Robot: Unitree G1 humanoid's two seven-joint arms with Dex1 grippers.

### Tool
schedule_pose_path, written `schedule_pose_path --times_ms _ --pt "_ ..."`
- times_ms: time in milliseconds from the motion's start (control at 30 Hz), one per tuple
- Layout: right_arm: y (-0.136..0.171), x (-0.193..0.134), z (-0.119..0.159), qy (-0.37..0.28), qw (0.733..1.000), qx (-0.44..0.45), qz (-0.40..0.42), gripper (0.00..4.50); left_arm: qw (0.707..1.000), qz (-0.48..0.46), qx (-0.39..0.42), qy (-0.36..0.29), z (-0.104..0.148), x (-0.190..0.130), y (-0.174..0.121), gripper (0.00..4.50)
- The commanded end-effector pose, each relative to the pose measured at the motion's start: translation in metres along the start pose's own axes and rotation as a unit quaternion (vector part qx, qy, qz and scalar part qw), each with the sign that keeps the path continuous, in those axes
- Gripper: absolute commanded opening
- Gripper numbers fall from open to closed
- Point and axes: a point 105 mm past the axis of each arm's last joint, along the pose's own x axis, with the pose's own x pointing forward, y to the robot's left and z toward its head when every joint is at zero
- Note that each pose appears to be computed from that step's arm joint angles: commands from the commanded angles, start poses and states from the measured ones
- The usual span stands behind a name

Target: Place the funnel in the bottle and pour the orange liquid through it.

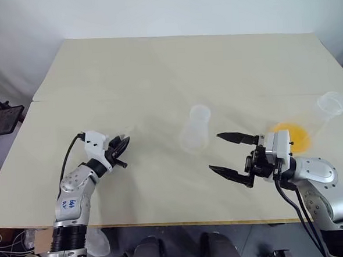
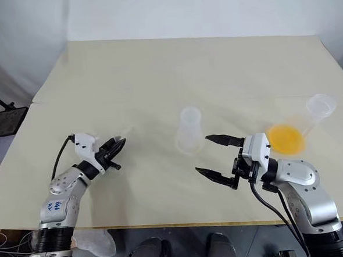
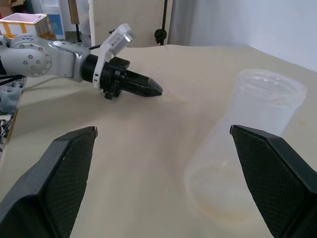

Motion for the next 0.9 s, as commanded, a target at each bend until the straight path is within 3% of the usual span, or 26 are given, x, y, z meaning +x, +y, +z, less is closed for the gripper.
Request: schedule_pose_path --times_ms 33,200,433,600,800,900 --pt "0.003 -0.002 0.010 -0.015 1.000 -0.023 -0.002 4.50 1.000 0.000 0.005 -0.001 0.001 -0.002 0.002 0.04" --pt "0.002 -0.008 0.014 -0.019 0.999 -0.019 -0.021 4.50 0.999 -0.021 0.021 -0.040 0.024 -0.001 0.004 0.04" --pt "-0.011 -0.035 0.021 -0.035 0.990 -0.015 -0.135 4.50 0.959 -0.184 0.193 -0.096 0.112 0.010 -0.011 0.04" --pt "-0.016 -0.064 0.020 -0.039 0.972 -0.015 -0.233 4.50 0.868 -0.355 0.326 -0.117 0.175 0.025 -0.052 0.04" --pt "-0.008 -0.074 0.013 -0.035 0.962 -0.003 -0.271 4.50 0.768 -0.457 0.439 -0.087 0.192 0.044 -0.084 0.04" --pt "-0.004 -0.076 0.010 -0.034 0.958 0.003 -0.283 4.50 0.737 -0.481 0.468 -0.083 0.196 0.053 -0.098 0.04"
